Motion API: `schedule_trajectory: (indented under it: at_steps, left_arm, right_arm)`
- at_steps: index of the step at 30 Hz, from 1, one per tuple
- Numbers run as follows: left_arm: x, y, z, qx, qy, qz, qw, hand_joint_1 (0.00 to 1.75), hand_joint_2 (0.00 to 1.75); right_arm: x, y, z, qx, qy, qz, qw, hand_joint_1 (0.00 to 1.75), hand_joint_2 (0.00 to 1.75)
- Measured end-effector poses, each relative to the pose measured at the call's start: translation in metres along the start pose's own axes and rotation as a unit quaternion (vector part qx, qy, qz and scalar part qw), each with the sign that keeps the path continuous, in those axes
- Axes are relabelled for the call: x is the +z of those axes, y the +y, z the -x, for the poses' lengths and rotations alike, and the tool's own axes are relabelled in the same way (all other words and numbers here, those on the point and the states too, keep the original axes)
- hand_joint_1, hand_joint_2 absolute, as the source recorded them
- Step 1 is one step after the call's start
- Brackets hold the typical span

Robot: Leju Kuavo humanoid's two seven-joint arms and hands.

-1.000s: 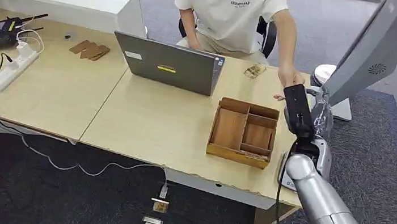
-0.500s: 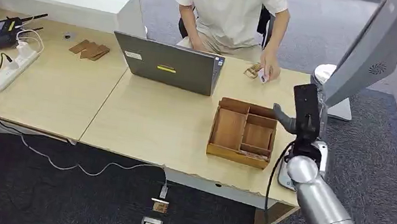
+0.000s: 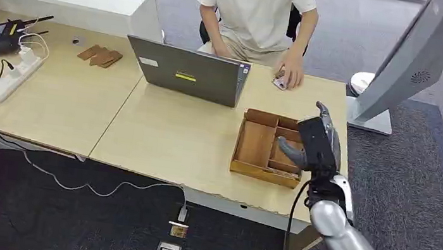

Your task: Pass the card to the sensor for recognition and then transmit it.

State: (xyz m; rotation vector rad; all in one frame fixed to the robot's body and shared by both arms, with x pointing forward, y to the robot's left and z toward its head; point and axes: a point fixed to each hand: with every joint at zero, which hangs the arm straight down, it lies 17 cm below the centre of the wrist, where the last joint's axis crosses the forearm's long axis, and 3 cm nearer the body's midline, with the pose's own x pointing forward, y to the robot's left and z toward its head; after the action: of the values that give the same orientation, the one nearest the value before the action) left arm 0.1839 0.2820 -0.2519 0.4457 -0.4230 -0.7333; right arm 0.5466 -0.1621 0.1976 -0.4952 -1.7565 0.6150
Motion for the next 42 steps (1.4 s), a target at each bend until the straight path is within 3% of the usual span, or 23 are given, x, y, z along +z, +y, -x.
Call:
schedule_trajectory:
  at_steps: [4, 7, 10, 27, 42]
  left_arm:
    - [0.000, 0.001, 0.001, -0.001, 0.000, -0.001, 1.000, 0.00, 0.00]
    - [0.000, 0.001, 0.000, -0.003, -0.002, -0.002, 1.000, 0.00, 0.00]
    - [-0.001, 0.002, -0.001, -0.006, -0.003, -0.002, 1.000, 0.00, 0.00]
    - [0.000, 0.001, -0.001, -0.011, -0.006, -0.002, 1.000, 0.00, 0.00]
    - [0.000, 0.001, -0.001, -0.014, -0.007, -0.003, 1.000, 0.00, 0.00]
  right_arm:
    - [0.010, 0.009, 0.005, 0.100, -0.015, -0.005, 0.995, 0.00, 1.75]
    - [0.015, 0.018, 0.007, 0.200, -0.032, -0.010, 0.979, 0.00, 1.75]
    - [0.022, 0.030, 0.015, 0.238, -0.038, -0.025, 0.970, 0.00, 1.75]
    - [0.048, 0.062, 0.066, 0.290, -0.001, -0.082, 0.953, 0.00, 1.75]
    - [0.054, 0.066, 0.072, 0.297, 0.005, -0.090, 0.950, 0.00, 1.75]
